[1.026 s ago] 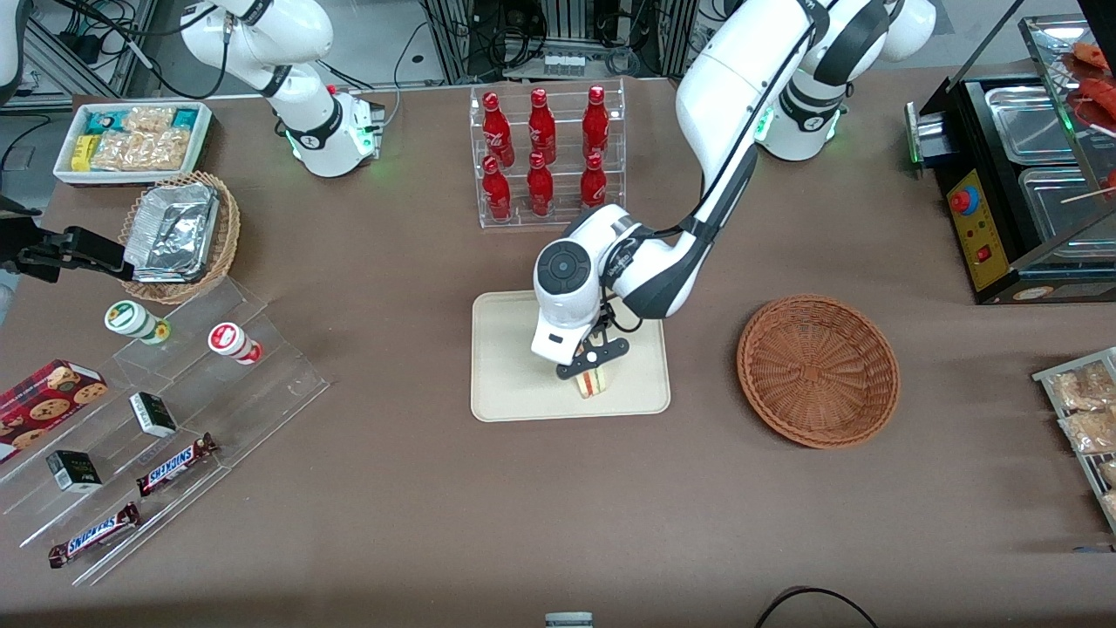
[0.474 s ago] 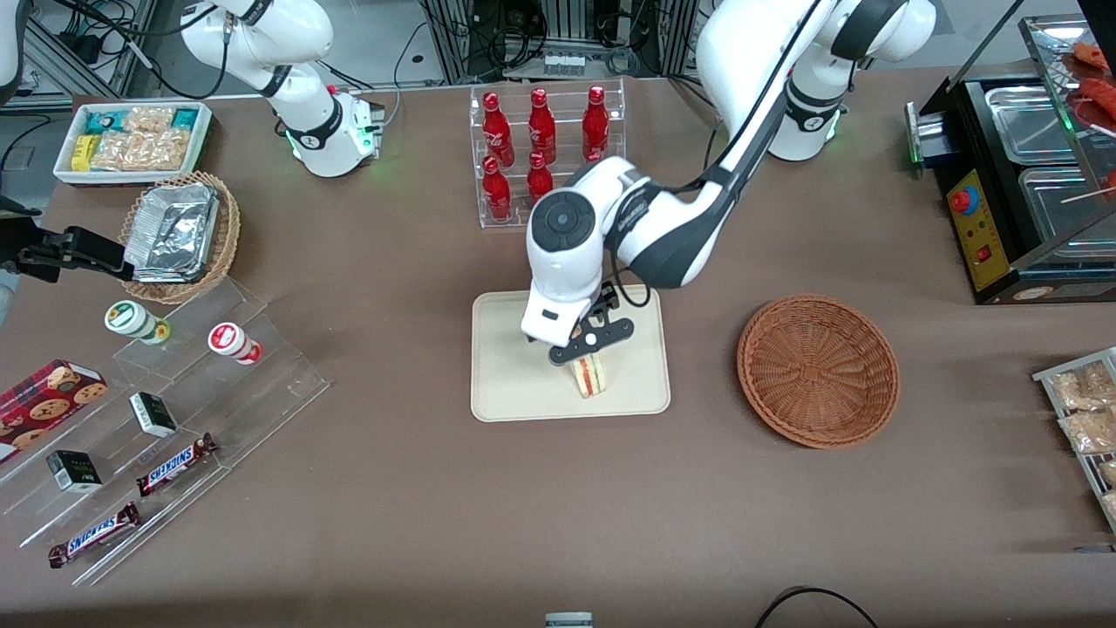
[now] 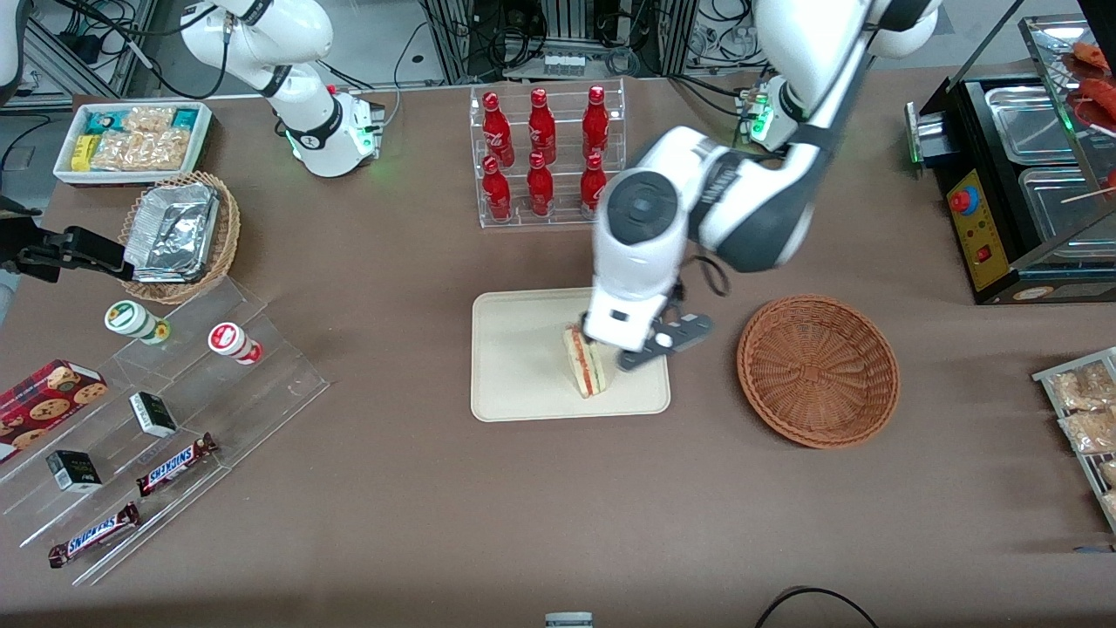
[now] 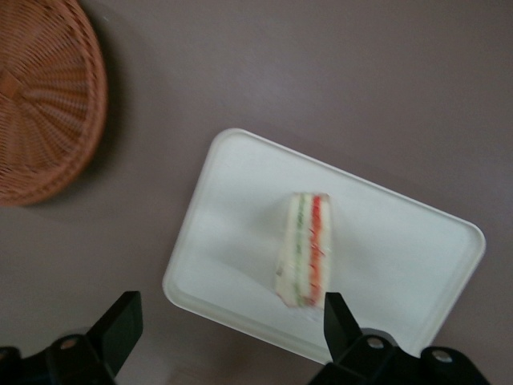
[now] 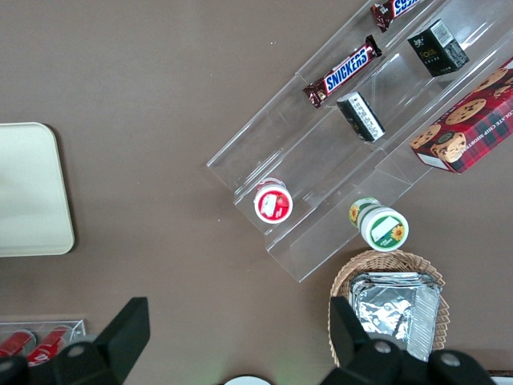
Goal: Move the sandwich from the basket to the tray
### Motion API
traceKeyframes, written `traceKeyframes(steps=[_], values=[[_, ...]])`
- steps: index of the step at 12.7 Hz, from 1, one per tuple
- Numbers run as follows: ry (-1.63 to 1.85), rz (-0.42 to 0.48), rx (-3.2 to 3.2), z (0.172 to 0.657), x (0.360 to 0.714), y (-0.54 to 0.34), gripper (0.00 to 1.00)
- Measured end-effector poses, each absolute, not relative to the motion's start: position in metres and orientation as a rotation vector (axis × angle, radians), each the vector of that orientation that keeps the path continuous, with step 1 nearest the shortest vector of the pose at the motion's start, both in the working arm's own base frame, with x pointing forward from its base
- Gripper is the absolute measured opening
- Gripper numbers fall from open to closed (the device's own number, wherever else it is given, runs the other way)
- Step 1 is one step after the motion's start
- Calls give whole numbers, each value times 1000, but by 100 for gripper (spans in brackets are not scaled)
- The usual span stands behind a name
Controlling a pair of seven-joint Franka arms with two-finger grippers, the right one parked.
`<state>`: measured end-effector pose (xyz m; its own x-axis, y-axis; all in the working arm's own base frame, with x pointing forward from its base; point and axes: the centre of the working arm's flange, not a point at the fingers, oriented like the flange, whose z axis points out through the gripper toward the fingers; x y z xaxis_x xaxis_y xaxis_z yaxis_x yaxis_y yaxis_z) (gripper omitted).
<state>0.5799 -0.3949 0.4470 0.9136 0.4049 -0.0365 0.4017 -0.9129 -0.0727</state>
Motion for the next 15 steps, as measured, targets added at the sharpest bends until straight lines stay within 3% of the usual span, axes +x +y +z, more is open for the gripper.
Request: traceKeyframes(steps=[3, 7, 15], values=[[-522, 188, -3025, 466, 614, -305, 100], [-290, 280, -3060, 496, 631, -207, 100], [-3, 255, -3156, 577, 580, -96, 100]])
